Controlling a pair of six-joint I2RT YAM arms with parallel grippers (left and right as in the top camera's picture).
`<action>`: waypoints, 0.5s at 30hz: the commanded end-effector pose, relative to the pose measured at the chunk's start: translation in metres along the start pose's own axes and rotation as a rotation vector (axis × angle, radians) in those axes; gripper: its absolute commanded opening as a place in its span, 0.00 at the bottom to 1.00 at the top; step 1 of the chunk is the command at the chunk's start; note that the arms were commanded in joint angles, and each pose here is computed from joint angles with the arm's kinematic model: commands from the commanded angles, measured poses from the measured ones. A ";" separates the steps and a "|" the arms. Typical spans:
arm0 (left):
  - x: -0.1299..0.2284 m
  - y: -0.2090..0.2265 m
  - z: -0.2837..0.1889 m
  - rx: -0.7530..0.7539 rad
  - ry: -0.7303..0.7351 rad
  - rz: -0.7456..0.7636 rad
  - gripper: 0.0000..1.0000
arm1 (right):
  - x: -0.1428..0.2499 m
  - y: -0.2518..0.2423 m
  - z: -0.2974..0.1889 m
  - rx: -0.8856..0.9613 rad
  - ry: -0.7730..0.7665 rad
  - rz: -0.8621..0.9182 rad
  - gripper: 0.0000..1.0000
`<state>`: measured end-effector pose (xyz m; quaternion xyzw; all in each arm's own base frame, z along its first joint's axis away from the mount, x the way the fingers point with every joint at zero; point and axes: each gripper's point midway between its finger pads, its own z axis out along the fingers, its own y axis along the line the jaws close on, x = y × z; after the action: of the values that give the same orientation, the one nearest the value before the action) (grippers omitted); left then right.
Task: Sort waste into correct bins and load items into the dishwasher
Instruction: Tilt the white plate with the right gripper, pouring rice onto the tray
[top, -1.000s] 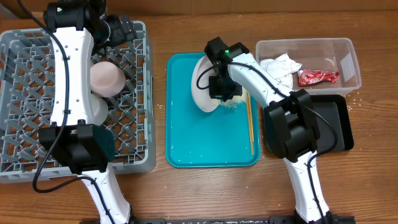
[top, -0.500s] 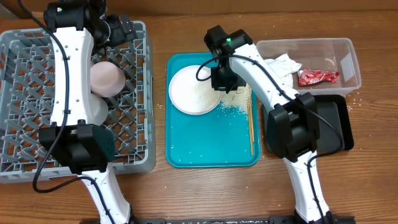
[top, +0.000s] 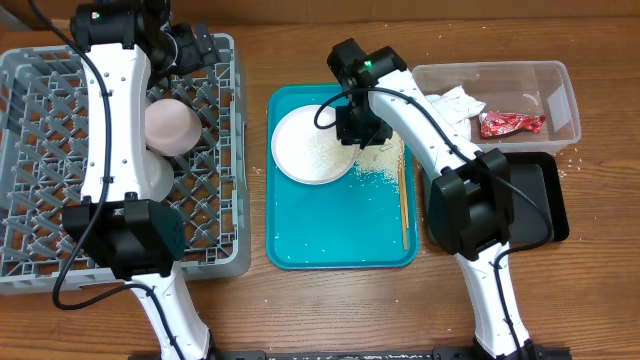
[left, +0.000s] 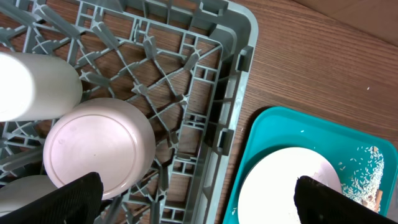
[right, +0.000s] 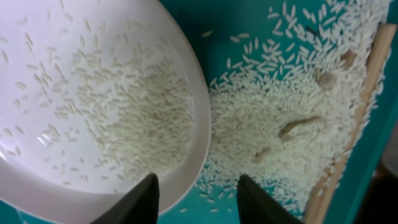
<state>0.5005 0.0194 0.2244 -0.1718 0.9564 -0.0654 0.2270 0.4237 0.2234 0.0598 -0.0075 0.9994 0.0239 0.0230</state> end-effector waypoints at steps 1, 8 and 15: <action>-0.010 -0.003 -0.025 0.010 -0.062 -0.006 1.00 | -0.008 0.006 -0.009 -0.044 -0.021 0.003 0.50; -0.010 -0.003 -0.025 0.010 -0.062 -0.005 1.00 | -0.017 0.011 -0.024 -0.066 -0.065 0.005 0.63; -0.010 -0.003 -0.025 0.010 -0.062 -0.005 1.00 | -0.016 0.015 -0.037 -0.088 -0.064 -0.002 0.79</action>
<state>0.5005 0.0194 0.2244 -0.1718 0.9564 -0.0654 0.2270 0.4335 0.2341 0.0865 -0.0101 0.9976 0.0514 0.0454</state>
